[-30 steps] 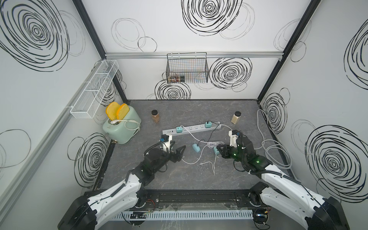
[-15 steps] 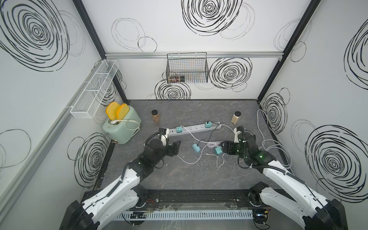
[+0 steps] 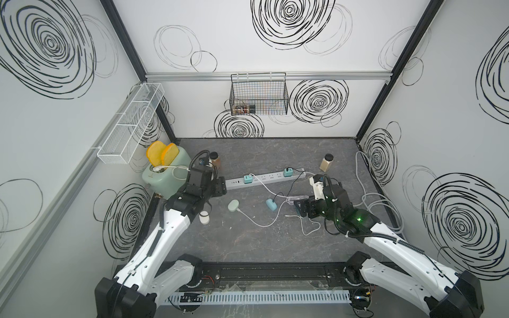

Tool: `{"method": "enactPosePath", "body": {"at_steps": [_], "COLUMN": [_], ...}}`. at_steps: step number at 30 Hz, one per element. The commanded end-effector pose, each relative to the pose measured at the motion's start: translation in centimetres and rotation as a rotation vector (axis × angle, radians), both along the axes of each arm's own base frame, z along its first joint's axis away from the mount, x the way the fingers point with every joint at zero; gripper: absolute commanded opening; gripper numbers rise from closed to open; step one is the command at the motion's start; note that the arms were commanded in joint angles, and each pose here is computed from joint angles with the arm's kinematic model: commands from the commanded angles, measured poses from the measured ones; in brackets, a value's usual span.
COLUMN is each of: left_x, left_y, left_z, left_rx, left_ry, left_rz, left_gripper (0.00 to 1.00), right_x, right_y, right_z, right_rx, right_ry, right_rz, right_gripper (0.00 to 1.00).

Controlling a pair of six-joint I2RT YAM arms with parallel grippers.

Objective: Charge the bluetooth headset
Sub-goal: Pick up the bluetooth headset from the center of the board.

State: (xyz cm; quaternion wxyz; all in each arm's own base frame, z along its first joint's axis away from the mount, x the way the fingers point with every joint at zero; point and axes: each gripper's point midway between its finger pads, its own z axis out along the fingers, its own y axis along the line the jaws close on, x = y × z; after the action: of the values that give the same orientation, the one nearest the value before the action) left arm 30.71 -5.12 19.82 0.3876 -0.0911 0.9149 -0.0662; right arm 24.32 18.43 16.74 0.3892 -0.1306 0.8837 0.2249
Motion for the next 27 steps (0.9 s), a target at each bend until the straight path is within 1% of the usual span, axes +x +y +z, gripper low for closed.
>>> {"method": "enactPosePath", "body": {"at_steps": [1,3,6,10,13,16,19,22,27], "left_x": [-2.4,-2.8,-3.8,-5.4,-5.9,-6.6,-6.8,-6.9,-7.3], "left_y": [3.0,3.4,4.4,5.9,5.7,6.5,6.9,6.6,6.1], "left_z": [-3.6,-5.1,-6.9,-8.4,-9.7,-11.5,-12.8,-13.7,-14.5], "left_rx": [-0.001,-0.031,-0.029,0.005,-0.045,-0.028,-0.095,-0.127,-0.122], "left_ry": [0.23,0.317,0.404,0.506,0.557,0.615,0.64,0.662,0.69], "left_rz": [0.101,0.1,0.131,0.179,0.178,0.199,0.218,0.219,0.214], "left_gripper": [0.71,0.69,0.61,0.62,0.62,0.62,0.57,0.57,0.58], "right_x": [-0.4,-0.7,-1.1,-1.8,-2.0,-2.3,-2.5,-2.5,-2.6], "right_y": [1.5,1.7,1.8,2.2,2.3,2.5,2.5,2.5,2.7], "right_z": [1.0,1.6,2.4,3.8,4.4,4.5,4.5,4.4,4.2], "right_rx": [0.032,0.047,0.076,0.126,0.149,0.164,0.172,0.174,0.182], "right_ry": [-0.038,-0.064,-0.107,-0.142,-0.162,-0.164,-0.161,-0.159,-0.146], "right_rz": [0.087,0.117,0.14,0.172,0.189,0.203,0.213,0.212,0.218], "right_gripper": [0.85,0.84,0.83,0.82,0.82,0.82,0.82,0.82,0.82]}}
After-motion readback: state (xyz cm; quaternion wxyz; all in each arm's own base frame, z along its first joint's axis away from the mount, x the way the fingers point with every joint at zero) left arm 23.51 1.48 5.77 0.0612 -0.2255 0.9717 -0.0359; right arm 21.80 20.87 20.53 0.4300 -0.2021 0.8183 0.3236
